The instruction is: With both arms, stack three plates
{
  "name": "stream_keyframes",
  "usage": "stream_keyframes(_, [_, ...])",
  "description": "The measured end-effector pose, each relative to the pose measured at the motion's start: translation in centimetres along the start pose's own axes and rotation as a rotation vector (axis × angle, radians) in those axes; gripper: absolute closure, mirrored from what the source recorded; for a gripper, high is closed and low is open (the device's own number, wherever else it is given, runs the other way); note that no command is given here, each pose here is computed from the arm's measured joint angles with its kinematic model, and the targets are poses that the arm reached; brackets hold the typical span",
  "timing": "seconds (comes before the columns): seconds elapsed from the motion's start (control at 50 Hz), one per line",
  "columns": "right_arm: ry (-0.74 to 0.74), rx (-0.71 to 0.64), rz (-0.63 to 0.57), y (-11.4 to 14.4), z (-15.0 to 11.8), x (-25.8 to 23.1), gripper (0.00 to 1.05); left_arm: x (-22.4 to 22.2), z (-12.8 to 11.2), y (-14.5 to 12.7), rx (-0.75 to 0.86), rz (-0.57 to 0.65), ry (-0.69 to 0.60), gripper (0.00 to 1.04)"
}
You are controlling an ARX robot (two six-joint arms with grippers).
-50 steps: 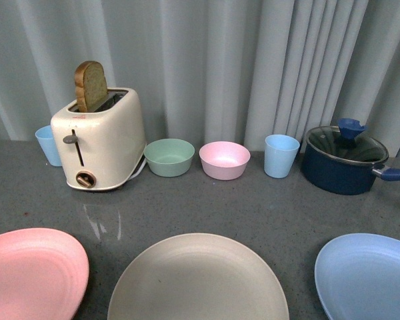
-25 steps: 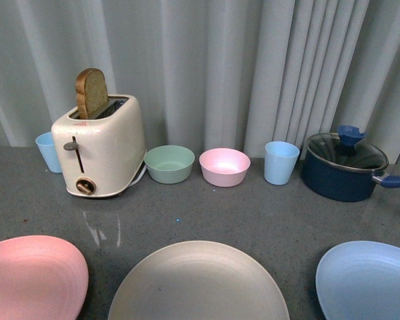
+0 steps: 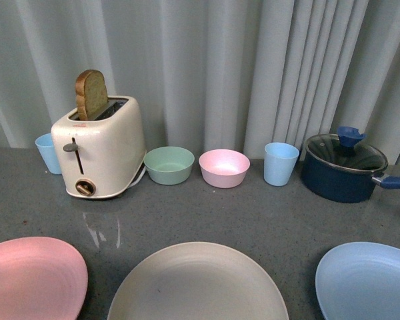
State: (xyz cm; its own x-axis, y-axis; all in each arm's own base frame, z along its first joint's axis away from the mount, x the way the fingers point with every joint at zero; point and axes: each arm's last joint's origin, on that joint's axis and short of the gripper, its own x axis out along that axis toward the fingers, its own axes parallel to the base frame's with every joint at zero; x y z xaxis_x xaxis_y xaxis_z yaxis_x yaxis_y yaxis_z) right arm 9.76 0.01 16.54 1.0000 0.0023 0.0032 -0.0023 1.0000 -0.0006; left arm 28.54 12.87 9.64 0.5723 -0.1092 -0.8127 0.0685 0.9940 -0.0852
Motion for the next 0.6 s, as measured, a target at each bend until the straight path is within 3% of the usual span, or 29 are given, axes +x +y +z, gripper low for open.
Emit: stream_keyframes(0.601, [0.0,0.0,0.0,0.0,0.0,0.0,0.07,3.2,0.1,1.3,0.011,0.046,0.062,0.07])
